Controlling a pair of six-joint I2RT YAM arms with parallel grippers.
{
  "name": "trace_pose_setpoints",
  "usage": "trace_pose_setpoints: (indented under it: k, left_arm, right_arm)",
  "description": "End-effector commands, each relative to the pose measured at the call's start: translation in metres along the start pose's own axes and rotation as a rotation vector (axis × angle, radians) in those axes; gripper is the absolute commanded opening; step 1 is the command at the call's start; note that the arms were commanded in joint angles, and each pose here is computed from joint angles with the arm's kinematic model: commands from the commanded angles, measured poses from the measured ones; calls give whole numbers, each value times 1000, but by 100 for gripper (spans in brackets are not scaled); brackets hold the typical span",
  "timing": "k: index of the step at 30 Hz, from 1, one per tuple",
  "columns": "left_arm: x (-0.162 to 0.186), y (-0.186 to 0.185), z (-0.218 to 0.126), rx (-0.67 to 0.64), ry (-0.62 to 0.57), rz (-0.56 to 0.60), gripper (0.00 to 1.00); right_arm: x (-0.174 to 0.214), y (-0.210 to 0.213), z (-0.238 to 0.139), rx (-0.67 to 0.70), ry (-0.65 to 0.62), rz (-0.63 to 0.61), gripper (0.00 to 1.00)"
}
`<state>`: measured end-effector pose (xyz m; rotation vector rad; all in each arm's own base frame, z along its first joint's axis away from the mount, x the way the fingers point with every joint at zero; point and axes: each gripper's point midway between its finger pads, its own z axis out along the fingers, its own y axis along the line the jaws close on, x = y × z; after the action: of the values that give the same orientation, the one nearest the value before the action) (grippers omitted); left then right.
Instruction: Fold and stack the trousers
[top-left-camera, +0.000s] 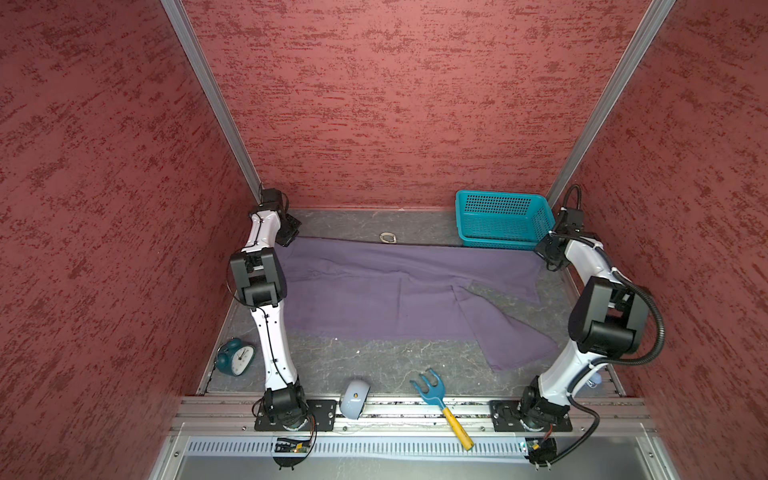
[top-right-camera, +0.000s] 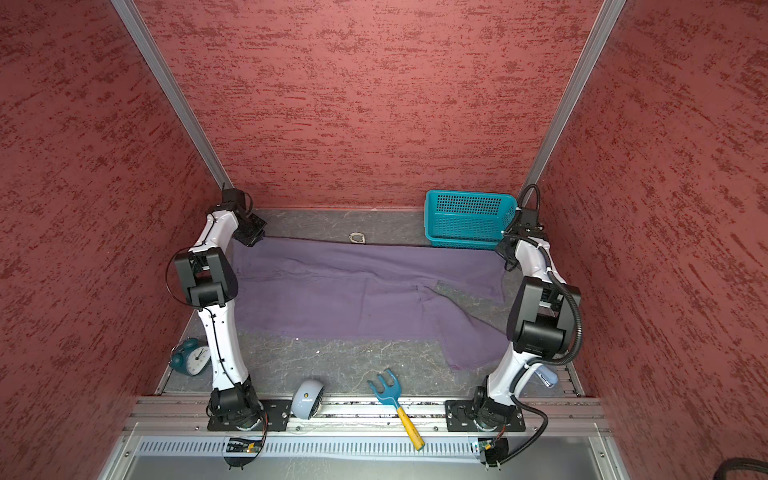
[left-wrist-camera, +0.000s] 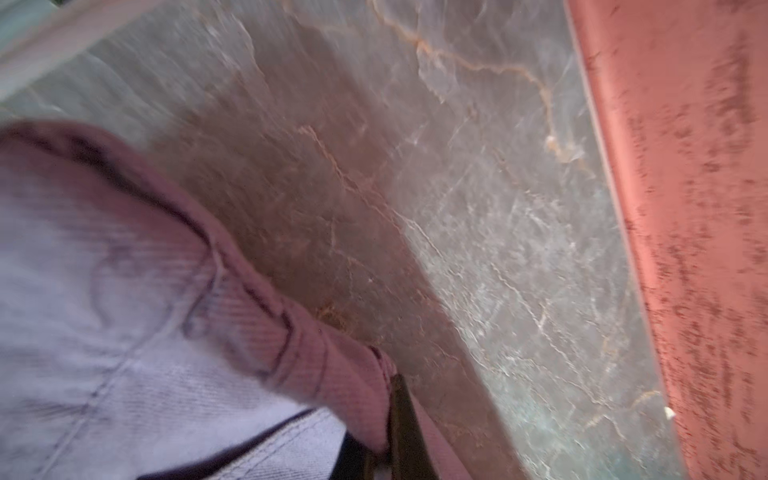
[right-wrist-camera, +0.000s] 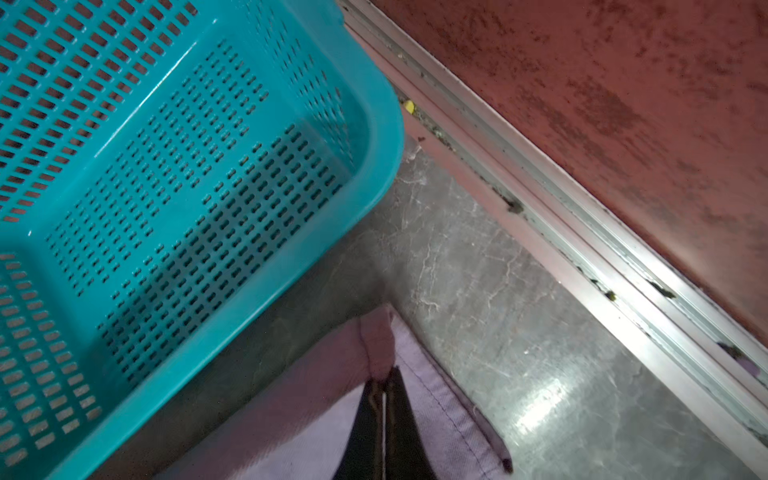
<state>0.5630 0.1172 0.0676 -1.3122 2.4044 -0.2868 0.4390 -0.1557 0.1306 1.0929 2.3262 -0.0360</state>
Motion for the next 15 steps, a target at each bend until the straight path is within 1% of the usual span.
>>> trace_pose_setpoints:
  k: [1,2,4,5,6,7,8,9,10,12,15]
  left_arm:
    - [-7,3,2,-30,-23,11,0]
    - [-7,2,3,-30,-22,9,0]
    - [-7,1,4,-28,-21,8,10]
    - [-8,1,4,-28,-24,8,18]
    - [-10,-1,2,-22,-29,10,35]
    - [-9,-1,3,-22,-28,10,48]
    - [-11,-3,1,-15,-32,10,56]
    - [-10,-4,-2,-8,-28,10,60]
    - [-10,-6,-4,-2,-27,9,61]
    - [-9,-13,-15,21,-26,14,62]
    - [-6,-23,-41,50,-38,40,62]
  right_arm:
    - [-19,-2,8,3,-91,43,0]
    - [-16,-4,11,9,-86,41,0]
    - [-13,-6,15,17,-82,34,0]
    - [-11,-7,17,21,-78,26,0]
    - [-10,-8,19,27,-74,21,2]
    - [-10,-9,21,29,-69,17,6]
    - [-8,-9,23,31,-61,11,12]
    - [-9,-8,23,28,-57,8,15]
    - [-8,-7,22,26,-54,7,16]
    - [-8,-5,15,14,-53,3,22]
    - [-9,-8,-10,26,-80,-18,36]
